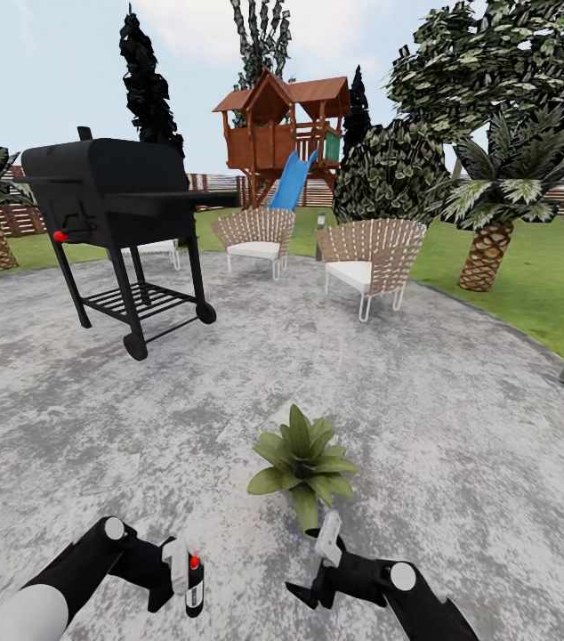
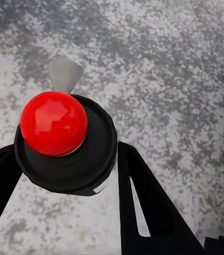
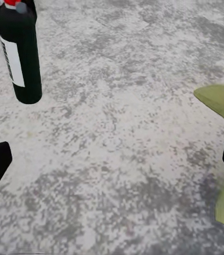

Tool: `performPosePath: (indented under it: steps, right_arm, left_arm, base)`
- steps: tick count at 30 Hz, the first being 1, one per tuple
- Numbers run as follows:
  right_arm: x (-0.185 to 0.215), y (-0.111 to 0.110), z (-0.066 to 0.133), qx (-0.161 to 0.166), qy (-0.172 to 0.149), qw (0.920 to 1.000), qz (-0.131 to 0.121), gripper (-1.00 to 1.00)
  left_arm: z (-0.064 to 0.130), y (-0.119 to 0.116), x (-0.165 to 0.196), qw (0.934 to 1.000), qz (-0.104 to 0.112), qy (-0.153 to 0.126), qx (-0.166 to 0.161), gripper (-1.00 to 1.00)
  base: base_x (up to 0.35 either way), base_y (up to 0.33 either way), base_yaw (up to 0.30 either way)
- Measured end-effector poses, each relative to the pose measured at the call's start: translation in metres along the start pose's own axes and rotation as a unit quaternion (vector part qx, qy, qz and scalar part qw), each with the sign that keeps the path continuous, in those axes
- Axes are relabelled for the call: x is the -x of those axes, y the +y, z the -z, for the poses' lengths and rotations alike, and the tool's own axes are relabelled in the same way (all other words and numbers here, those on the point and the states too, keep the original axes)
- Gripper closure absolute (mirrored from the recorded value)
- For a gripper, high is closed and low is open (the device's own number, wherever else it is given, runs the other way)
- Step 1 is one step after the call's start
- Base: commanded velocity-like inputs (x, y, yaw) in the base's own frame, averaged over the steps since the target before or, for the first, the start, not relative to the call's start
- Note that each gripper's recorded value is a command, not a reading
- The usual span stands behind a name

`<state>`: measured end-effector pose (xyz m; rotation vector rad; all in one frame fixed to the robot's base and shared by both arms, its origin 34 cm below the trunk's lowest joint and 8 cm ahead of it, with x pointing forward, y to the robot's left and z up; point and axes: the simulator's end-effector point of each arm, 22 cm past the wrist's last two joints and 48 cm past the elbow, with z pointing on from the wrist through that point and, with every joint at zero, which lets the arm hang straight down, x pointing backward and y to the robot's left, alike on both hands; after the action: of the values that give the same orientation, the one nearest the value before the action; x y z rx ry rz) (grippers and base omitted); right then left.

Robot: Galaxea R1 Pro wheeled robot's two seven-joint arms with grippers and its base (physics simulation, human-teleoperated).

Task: Pick up the pesticide atomizer in the garden and spray insectifuge to fully cover both potted plants in the garden.

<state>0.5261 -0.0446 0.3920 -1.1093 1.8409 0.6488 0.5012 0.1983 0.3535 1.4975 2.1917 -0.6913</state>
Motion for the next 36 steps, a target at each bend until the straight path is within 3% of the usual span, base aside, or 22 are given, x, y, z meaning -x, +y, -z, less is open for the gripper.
performPosePath:
  steps: [3,4,8,13,19,31,36]
  right_arm:
    - [-0.001,0.015,-0.003,0.032,0.014,0.9991,0.026,-1.0]
    - [-0.001,0.024,-0.004,0.049,0.02,0.9979,0.037,1.0]
    - [-0.002,0.038,-0.007,0.077,0.03,0.995,0.057,1.0]
    - [0.016,0.035,-0.01,0.075,0.017,0.9944,0.073,1.0]
    - [0.036,0.047,-0.022,0.081,-0.001,0.994,0.074,1.0]
    - [0.037,0.049,-0.024,0.082,-0.003,0.9939,0.073,1.0]
    - [0.037,0.048,-0.024,0.081,-0.002,0.994,0.073,1.0]
  left_arm:
    - [-0.002,0.0,0.001,1.0,-0.002,0.0,0.001,1.0]
    - [-0.003,-0.001,0.002,1.0,-0.002,0.0,0.0,1.0]
    - [-0.007,-0.005,0.007,1.0,-0.005,-0.003,-0.003,1.0]
    - [-0.014,-0.01,0.016,0.9999,-0.009,-0.01,-0.009,1.0]
    - [-0.023,-0.017,0.03,0.9995,-0.016,-0.021,-0.017,1.0]
    - [-0.029,-0.026,0.038,0.9989,-0.022,-0.028,-0.029,1.0]
    - [-0.037,-0.038,0.035,0.9974,-0.051,-0.005,-0.05,1.0]
  base:
    - [0.0,0.0,0.0]
    - [0.0,0.0,0.0]
    - [0.0,0.0,0.0]
    - [0.0,0.0,0.0]
    - [0.0,0.0,0.0]
    - [0.0,0.0,0.0]
    - [0.0,0.0,0.0]
